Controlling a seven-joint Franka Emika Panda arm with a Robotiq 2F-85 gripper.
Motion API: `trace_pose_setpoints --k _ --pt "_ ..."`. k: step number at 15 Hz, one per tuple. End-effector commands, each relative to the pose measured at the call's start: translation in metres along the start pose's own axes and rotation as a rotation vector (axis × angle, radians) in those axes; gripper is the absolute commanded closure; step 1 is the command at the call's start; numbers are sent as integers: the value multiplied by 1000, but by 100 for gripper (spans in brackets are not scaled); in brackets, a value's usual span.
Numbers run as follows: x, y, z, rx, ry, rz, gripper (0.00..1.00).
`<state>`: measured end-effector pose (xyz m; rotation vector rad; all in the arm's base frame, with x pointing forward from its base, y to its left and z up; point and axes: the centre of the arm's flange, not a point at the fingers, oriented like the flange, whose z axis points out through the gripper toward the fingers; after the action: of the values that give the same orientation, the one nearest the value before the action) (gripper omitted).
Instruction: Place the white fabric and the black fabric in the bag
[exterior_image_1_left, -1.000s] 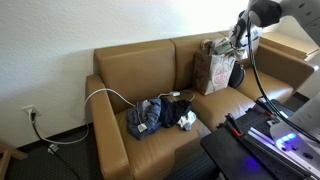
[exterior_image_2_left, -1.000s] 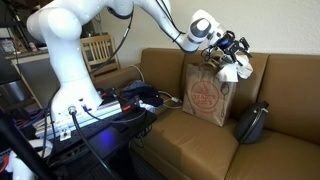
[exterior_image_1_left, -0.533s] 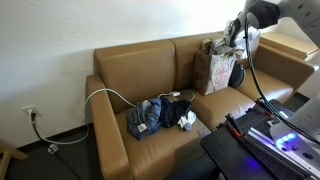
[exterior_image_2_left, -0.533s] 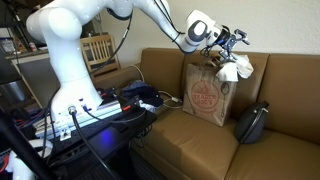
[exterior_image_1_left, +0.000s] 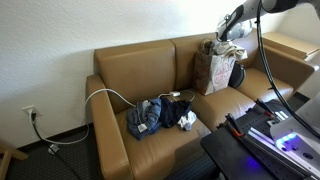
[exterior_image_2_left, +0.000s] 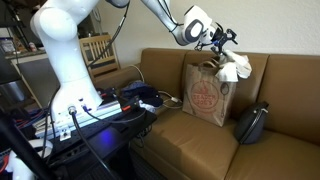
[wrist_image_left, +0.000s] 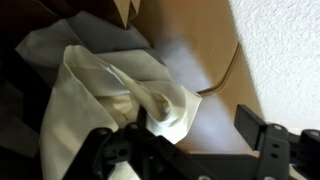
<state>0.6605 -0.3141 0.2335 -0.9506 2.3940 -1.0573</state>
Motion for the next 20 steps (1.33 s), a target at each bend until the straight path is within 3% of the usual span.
trace_pose_setpoints --k 1,10,17,20 --pt "16 -3 13 -50 -52 29 40" --pt "25 16 23 -198 -128 82 99" --pt "11 -11 -85 -394 -359 -96 99" --pt "16 -21 -116 -516 -421 -183 99"
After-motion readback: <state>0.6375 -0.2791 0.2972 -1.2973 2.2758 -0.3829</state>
